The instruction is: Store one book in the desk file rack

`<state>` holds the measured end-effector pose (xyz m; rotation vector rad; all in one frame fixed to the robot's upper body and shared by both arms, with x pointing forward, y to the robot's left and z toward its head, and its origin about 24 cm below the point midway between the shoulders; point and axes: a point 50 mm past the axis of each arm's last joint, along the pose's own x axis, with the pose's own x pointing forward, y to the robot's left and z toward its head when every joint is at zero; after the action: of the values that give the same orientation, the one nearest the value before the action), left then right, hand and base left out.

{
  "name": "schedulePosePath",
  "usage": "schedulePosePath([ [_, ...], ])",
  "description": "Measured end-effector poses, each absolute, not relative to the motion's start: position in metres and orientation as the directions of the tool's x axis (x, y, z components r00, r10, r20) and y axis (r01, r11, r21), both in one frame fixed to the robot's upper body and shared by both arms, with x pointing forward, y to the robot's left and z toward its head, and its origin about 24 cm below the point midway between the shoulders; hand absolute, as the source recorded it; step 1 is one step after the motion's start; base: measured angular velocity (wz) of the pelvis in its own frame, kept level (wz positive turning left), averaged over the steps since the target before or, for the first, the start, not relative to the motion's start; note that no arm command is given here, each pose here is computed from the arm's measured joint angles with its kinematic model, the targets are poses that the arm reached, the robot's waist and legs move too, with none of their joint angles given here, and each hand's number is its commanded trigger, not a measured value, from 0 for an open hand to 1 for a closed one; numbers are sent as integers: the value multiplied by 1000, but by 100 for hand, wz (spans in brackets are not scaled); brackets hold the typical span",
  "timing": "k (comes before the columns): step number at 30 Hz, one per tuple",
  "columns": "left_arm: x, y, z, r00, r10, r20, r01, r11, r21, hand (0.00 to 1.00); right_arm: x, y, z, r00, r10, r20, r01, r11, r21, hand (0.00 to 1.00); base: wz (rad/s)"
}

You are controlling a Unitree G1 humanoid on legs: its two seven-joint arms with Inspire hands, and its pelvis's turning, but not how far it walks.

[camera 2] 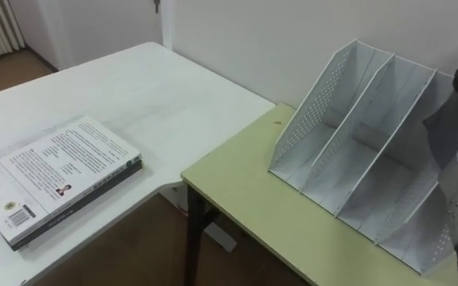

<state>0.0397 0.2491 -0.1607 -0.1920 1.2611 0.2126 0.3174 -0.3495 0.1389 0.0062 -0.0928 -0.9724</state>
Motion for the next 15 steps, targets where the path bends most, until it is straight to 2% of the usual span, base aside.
schedulePosePath([
  [8,37,251,-160,285,56,-957,-272,962,-25,0,312,-363,154,532,-838,122,842,539,32,0,-1],
  [15,37,253,-160,281,74,-957,-278,961,-8,0,312,-365,151,525,-844,105,848,530,18,0,0],
])
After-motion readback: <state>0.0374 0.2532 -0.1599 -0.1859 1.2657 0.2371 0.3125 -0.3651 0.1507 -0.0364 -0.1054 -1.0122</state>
